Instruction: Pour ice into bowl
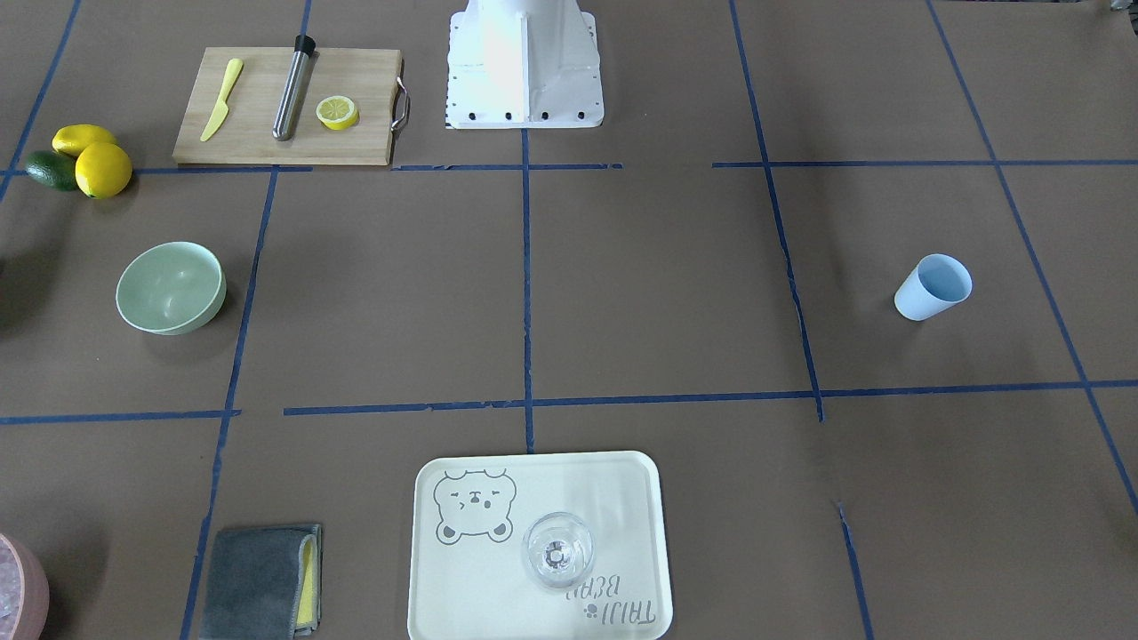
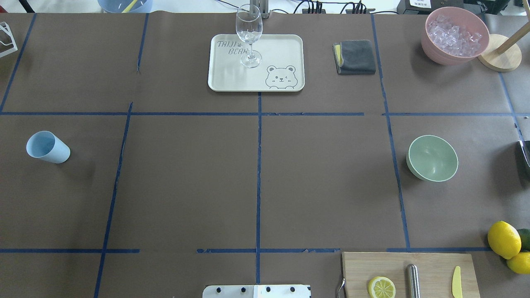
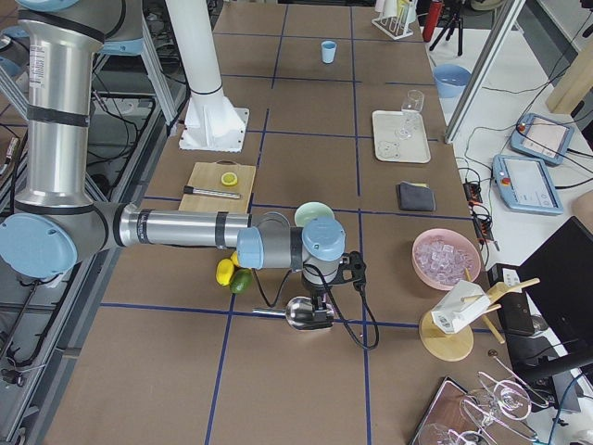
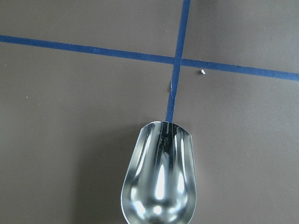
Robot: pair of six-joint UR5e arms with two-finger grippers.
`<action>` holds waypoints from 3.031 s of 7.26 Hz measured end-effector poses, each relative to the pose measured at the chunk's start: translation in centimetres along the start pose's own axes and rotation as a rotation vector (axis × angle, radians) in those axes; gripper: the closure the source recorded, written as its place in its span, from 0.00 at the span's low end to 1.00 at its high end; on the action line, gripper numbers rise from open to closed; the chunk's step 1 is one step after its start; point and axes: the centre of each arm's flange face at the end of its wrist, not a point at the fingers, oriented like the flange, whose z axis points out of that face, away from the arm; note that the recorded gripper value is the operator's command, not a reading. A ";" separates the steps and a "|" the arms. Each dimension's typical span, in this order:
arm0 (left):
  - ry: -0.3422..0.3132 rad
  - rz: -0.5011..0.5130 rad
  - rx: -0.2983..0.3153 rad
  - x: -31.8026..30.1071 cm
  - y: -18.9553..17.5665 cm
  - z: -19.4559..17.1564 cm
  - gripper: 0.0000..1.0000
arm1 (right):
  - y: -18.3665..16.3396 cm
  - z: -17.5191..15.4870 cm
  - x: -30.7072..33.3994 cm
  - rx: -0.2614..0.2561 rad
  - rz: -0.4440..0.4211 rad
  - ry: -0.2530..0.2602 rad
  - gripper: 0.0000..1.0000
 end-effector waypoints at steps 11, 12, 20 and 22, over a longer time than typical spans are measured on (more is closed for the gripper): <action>-0.005 0.042 0.036 0.7 -0.7 -0.8 0.00 | -6.1 3.3 -16.8 0.253 -0.423 -0.128 0.00; -0.005 0.044 0.037 0.7 -0.7 -0.8 0.00 | -6.9 6.1 -21.4 0.226 -0.403 -0.133 0.00; -0.007 0.058 0.052 0.8 -0.8 -0.9 0.00 | -2.9 14.1 -26.4 0.175 -0.389 -0.016 1.00; -0.006 0.060 0.053 0.8 -0.9 -0.9 0.00 | -2.6 14.3 -26.4 0.160 -0.388 -0.027 1.00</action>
